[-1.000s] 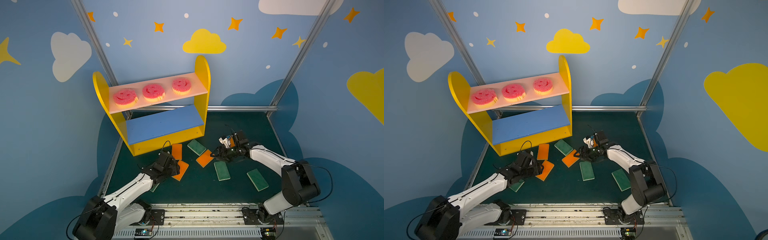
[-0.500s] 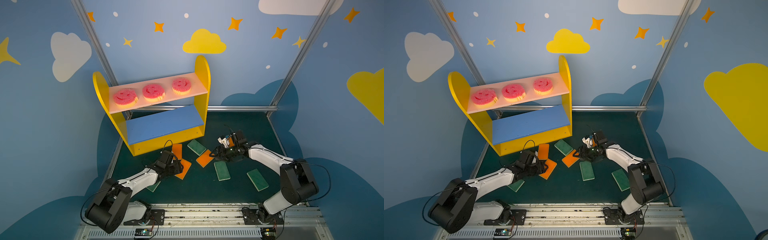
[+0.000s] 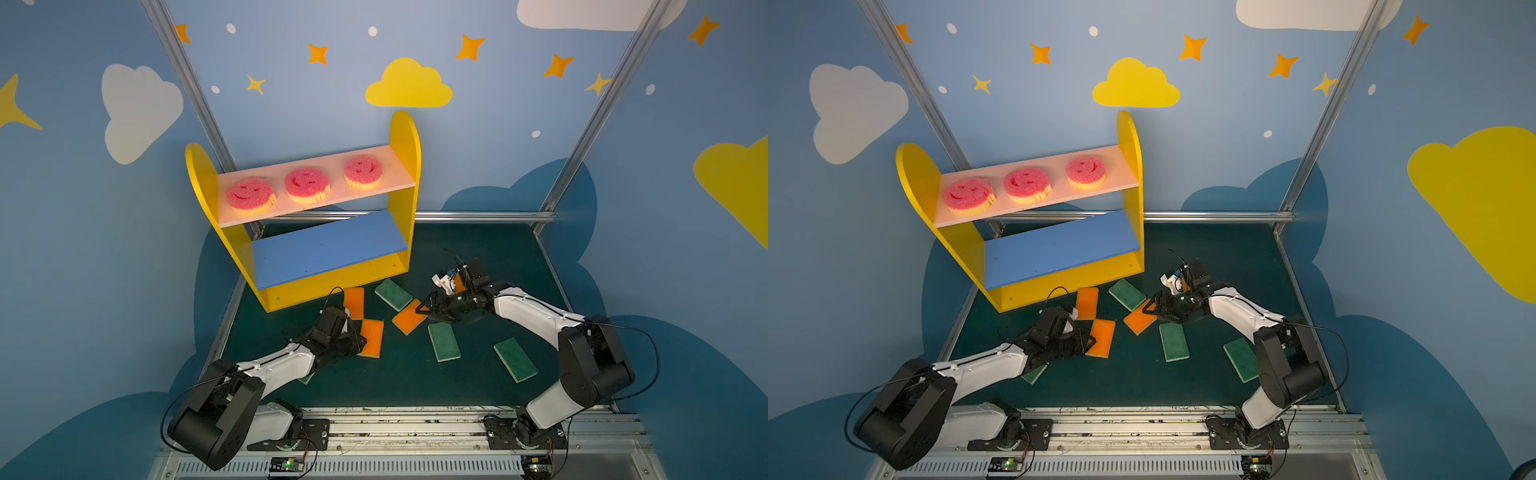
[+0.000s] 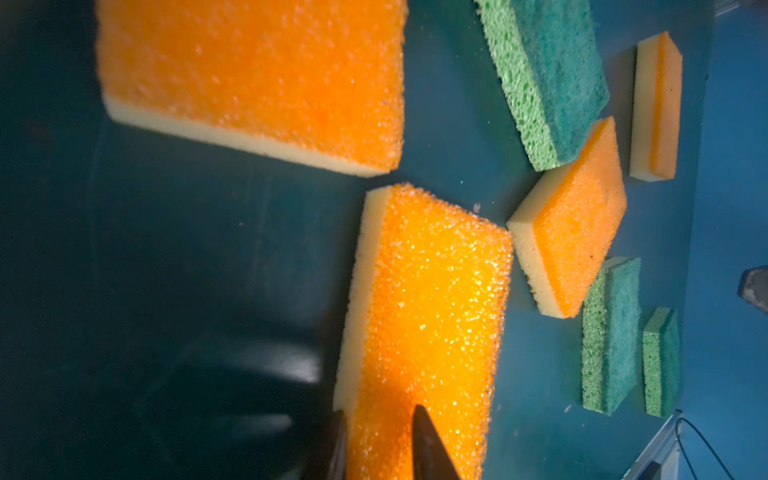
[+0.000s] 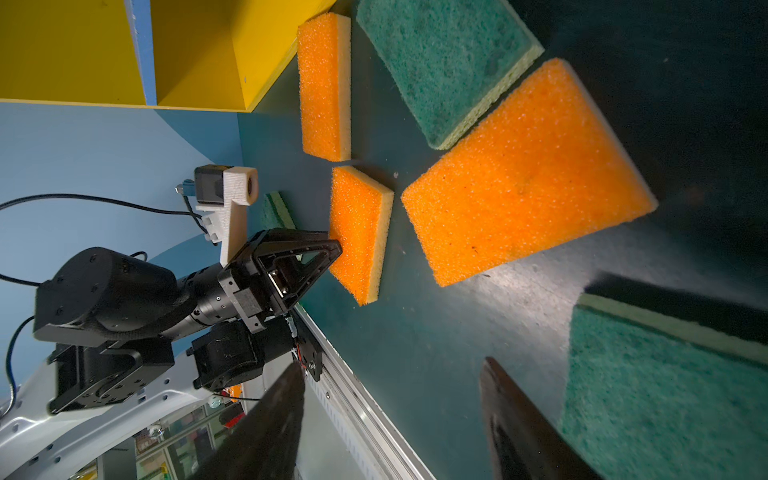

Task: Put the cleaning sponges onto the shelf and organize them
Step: 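Grasp an orange sponge with each gripper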

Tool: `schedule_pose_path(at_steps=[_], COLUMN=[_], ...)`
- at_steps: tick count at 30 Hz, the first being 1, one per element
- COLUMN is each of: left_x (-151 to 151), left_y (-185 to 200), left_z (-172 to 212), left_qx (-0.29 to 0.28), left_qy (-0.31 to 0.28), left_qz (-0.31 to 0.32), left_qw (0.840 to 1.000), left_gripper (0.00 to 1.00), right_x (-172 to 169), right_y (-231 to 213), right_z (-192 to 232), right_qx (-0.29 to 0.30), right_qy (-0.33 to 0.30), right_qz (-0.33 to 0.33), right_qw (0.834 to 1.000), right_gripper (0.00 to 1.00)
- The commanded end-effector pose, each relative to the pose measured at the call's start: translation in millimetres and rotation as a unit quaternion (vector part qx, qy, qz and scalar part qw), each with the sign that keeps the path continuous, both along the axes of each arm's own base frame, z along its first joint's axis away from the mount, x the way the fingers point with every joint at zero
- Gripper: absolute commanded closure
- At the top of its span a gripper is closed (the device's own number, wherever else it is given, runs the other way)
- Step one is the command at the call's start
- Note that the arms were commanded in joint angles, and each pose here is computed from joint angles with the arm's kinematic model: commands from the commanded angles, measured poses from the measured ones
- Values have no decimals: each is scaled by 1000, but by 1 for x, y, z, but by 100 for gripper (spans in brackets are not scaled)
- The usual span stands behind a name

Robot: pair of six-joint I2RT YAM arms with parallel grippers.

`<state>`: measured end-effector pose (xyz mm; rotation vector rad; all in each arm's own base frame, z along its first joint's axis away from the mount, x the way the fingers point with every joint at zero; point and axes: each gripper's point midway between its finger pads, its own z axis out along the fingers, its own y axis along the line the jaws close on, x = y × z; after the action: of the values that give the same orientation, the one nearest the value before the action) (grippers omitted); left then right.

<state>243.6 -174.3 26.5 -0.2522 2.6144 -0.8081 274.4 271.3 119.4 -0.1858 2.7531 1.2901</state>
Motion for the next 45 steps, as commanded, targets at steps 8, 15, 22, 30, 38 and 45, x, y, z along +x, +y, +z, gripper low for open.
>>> schedule_pose_path(at_steps=[8,15,22,30,38,45], left_x=[1,5,7,23,33,36], left_y=[-4,-2,6,10,11,6], left_z=[27,65,89,114,135,142], left_qx=[-32,-57,-89,-124,-144,-164], left_qy=[-14,-53,-81,-103,-121,-118], left_qz=[20,34,60,83,92,86], left_qw=[999,996,991,983,978,976], left_gripper=[97,97,97,97,97,97], right_x=[-1,-4,-16,-30,-39,-38], right_y=[7,11,30,61,88,111], right_z=[7,6,20,30,38,49], right_qx=[-3,2,40,77,92,117], right_qy=[-9,-8,-20,-19,-23,-21], right_qz=[16,21,55,97,129,146], right_qw=[1000,1000,997,992,987,982], right_gripper=[34,34,34,43,43,52])
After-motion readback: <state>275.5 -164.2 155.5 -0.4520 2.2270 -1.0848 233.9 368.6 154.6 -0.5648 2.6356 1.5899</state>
